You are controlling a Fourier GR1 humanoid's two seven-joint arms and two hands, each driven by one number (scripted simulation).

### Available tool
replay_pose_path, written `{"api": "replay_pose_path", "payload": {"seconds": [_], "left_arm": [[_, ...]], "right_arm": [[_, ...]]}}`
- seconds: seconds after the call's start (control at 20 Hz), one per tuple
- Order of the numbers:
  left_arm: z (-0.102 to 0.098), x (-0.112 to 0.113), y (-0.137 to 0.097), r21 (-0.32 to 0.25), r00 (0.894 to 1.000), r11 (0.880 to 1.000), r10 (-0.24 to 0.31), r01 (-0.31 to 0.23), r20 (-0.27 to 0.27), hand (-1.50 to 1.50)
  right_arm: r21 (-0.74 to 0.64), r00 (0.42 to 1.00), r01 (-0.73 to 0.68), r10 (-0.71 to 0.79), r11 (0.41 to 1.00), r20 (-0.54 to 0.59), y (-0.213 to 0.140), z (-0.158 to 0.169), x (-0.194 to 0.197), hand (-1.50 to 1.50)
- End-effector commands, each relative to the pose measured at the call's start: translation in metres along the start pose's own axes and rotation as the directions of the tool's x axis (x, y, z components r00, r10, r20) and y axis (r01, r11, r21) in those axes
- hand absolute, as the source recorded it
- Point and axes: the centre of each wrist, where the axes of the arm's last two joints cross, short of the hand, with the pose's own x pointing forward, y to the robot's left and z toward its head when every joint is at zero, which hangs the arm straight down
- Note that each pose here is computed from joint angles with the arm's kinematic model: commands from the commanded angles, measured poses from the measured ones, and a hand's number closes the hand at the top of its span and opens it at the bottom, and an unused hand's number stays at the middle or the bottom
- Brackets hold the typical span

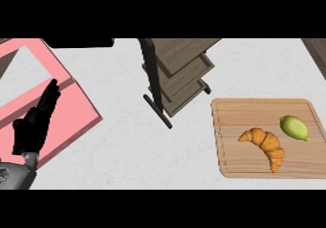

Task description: Pick the lemon from the cutting board and place it in the tiered basket

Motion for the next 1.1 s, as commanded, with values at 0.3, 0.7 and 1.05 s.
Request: {"api": "replay_pose_path", "payload": {"seconds": [0.3, 0.7, 1.05], "left_arm": [[-0.001, 0.006, -0.005, 0.006, 0.999, 0.999, -0.049, 0.049, -0.005, 0.00], [-0.003, 0.009, -0.011, -0.004, 0.998, 0.998, -0.064, 0.064, -0.012, 0.00], [-0.004, 0.023, -0.009, 0.020, 0.999, 0.999, -0.049, 0.049, -0.012, 0.00]], "right_arm": [[0.270, 0.931, -0.349, 0.365, 0.898, -0.013, -0.118, 0.021, 0.080, -1.50], [0.463, 0.794, -0.548, 0.608, 0.697, 0.023, -0.114, -0.009, 0.100, -1.50], [0.491, 0.752, -0.549, 0.656, 0.677, -0.064, -0.091, -0.041, 0.094, -1.50]]}}
